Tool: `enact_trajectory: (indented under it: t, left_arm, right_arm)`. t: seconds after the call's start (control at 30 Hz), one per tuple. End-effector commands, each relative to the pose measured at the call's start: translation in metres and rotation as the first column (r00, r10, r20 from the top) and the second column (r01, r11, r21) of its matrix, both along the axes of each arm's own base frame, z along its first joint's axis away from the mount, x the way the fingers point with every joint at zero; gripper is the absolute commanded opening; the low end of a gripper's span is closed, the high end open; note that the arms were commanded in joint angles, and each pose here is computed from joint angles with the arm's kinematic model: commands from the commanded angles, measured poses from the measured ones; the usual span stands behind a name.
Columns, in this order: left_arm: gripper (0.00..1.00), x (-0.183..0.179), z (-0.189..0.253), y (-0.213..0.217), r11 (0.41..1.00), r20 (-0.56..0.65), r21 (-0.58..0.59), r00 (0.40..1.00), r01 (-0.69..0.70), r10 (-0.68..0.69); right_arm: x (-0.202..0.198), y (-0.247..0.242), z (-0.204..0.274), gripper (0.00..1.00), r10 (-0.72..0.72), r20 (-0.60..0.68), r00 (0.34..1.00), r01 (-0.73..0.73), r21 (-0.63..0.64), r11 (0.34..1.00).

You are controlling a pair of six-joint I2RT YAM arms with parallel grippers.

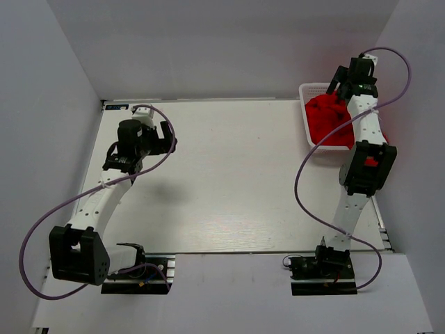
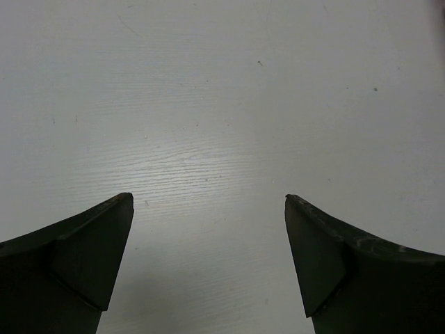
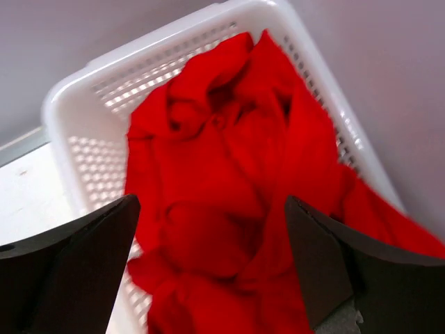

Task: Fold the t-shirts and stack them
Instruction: Grab crumpled tshirt from bin with the right arm

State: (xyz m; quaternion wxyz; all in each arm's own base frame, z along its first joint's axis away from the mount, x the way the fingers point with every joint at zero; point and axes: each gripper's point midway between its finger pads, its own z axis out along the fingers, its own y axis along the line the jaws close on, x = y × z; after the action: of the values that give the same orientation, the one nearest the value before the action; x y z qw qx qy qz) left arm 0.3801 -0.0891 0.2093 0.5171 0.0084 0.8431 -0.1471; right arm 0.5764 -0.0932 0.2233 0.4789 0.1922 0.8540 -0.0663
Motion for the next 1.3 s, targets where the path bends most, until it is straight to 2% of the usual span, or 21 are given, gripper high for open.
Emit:
enact_trajectory:
  t: [0.0,0.03,0.17,0.4,0.53,0.57,0.63,0.67,0.73,0.8,0.9,0.97,1.07,1.27]
  left_arm:
    - [1.00,0.003,0.004,-0.006,1.000,0.013,-0.017,1.000,0.023,-0.023]
    - [1.00,0.004,-0.001,-0.007,1.000,-0.001,-0.015,1.000,0.023,-0.023]
    - [1.00,0.012,-0.008,-0.006,1.000,-0.023,-0.008,1.000,0.015,-0.015]
    - [1.00,0.016,-0.026,-0.004,1.000,-0.069,0.001,0.998,-0.008,0.008]
    - [1.00,0.018,-0.032,-0.004,1.000,-0.092,0.004,0.996,-0.008,0.008]
    - [1.00,0.020,-0.028,-0.003,1.000,-0.082,0.007,0.996,-0.016,0.016]
    - [1.00,0.020,-0.028,-0.003,1.000,-0.085,-0.001,0.996,-0.021,0.021]
    - [1.00,0.021,-0.028,-0.002,1.000,-0.084,0.003,0.996,-0.029,0.029]
    - [1.00,0.021,-0.028,-0.002,1.000,-0.084,0.003,0.996,-0.029,0.029]
    - [1.00,0.019,-0.032,-0.001,1.000,-0.093,0.005,0.995,-0.029,0.029]
    - [1.00,0.019,-0.036,-0.002,1.000,-0.102,0.006,0.994,-0.029,0.029]
    - [1.00,0.019,-0.036,-0.002,0.999,-0.104,-0.001,0.994,-0.033,0.033]
    - [1.00,0.019,-0.036,-0.002,0.999,-0.104,-0.001,0.994,-0.033,0.033]
    - [1.00,0.018,-0.037,0.002,0.999,-0.102,0.009,0.993,-0.051,0.051]
  right_arm:
    - [0.022,-0.013,0.011,0.90,0.041,0.037,0.998,-0.039,-0.072,0.997]
    - [0.032,-0.014,0.017,0.90,0.055,0.081,0.995,-0.048,-0.088,0.995]
    - [0.048,-0.015,-0.006,0.89,0.107,0.070,0.992,-0.100,-0.099,0.990]
    - [0.049,-0.032,-0.038,0.84,0.057,0.011,0.998,-0.055,-0.129,0.990]
    - [0.045,-0.041,-0.058,0.78,0.032,-0.040,0.999,-0.036,-0.119,0.992]
    - [0.041,-0.041,-0.061,0.72,0.026,-0.057,0.998,-0.033,-0.114,0.993]
    - [0.034,-0.043,-0.070,0.68,0.012,-0.078,0.997,-0.020,-0.091,0.996]
    - [0.027,-0.039,-0.077,0.65,0.023,-0.112,0.993,-0.032,-0.071,0.997]
    - [0.022,-0.035,-0.077,0.65,0.031,-0.124,0.992,-0.037,-0.047,0.998]
    - [0.016,-0.032,-0.087,0.56,0.040,-0.150,0.988,-0.045,-0.026,0.999]
    - [0.014,-0.032,-0.095,0.52,0.039,-0.165,0.986,-0.042,-0.015,0.999]
    - [0.016,-0.035,-0.094,0.52,0.036,-0.162,0.986,-0.039,-0.019,0.999]
    - [0.023,-0.034,-0.102,0.58,0.033,-0.158,0.987,-0.035,-0.009,0.999]
    - [0.036,-0.037,-0.104,0.57,0.019,-0.110,0.994,-0.021,-0.014,1.000]
